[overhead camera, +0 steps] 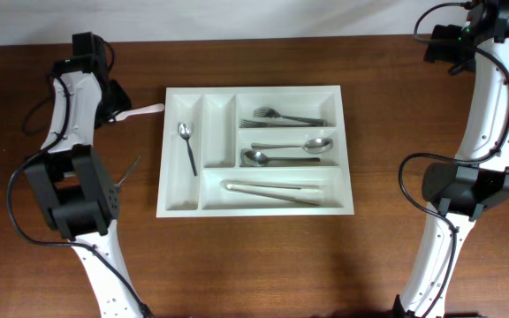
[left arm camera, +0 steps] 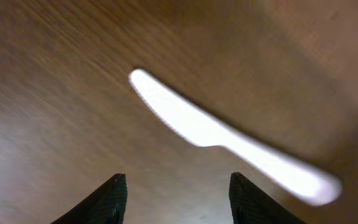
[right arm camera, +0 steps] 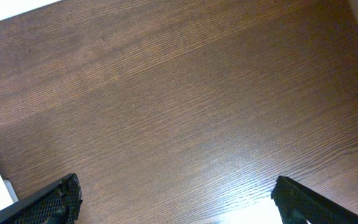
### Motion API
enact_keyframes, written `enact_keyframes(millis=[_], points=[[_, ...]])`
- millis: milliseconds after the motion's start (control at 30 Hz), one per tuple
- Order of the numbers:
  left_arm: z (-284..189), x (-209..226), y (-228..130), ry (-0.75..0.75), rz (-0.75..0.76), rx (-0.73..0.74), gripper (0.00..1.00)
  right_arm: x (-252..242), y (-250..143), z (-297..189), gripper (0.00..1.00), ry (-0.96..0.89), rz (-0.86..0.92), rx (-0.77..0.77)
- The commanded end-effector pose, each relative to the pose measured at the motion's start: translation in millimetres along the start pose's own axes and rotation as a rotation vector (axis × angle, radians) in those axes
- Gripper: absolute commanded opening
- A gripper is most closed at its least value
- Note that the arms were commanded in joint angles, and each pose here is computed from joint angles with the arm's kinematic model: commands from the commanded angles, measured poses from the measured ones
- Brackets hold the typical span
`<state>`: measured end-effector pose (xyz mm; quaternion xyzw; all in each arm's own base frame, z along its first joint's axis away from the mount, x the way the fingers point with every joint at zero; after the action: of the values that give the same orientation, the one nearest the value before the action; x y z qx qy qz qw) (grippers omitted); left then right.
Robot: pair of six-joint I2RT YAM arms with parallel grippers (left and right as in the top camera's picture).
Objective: Pack container
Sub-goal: 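Move the left gripper over the white plastic knife, then lower the left gripper and grasp the white knife handle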
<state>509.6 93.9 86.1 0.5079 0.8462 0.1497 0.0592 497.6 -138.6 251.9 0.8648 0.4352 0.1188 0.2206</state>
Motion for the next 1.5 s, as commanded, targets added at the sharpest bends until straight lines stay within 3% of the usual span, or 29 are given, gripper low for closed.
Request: enact_keyframes(millis=[0, 133, 267, 567, 800, 1033, 1467], points=[[15.8, -31.4, -6.2, -0.029, -0.194, -0.006, 0.63, 1.3, -1.0, -0.9, 0.99, -0.001, 0.001, 0.001], [33.7, -56.6, -11.3, -0.047, -0.178, -0.02, 0.66, 1.3, -1.0, -0.9, 0.99, -0.001, 0.001, 0.001], [50.9, -61.7, -23.3, -0.03, -0.252, 0.019, 0.66, 1.3, -1.0, -0.9, 0.99, -0.001, 0.001, 0.001], [66.4, -43.0, -25.6, -0.001, -0.329, 0.055, 0.66, 1.3, -1.0, -0.9, 0.99, -0.001, 0.001, 0.001], [64.6, -27.5, -47.3, 0.066, -0.319, 0.156, 0.54, 1.3, -1.0, -0.9, 0.99, -0.001, 0.001, 0.001], [61.9, -15.2, -56.5, 0.139, -0.271, 0.184, 0.51, 1.3, -1.0, -0.9, 0.99, -0.001, 0.001, 0.001], [65.4, 21.5, -45.8, 0.208, -0.3, 0.166, 0.22, 1.3, -1.0, -0.9, 0.99, -0.001, 0.001, 0.001]])
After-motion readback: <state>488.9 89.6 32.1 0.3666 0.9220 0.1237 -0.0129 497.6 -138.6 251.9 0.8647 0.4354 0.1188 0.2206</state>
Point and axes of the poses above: each gripper's point midway between its finger pads, its own z axis out along the fingers, its own x axis along the line the jaws close on, y = z × x, the point moved 3 cm from there along -z, back along the fingers, and after that the axes turned 14 degrees about z, right-handed, at the moved point
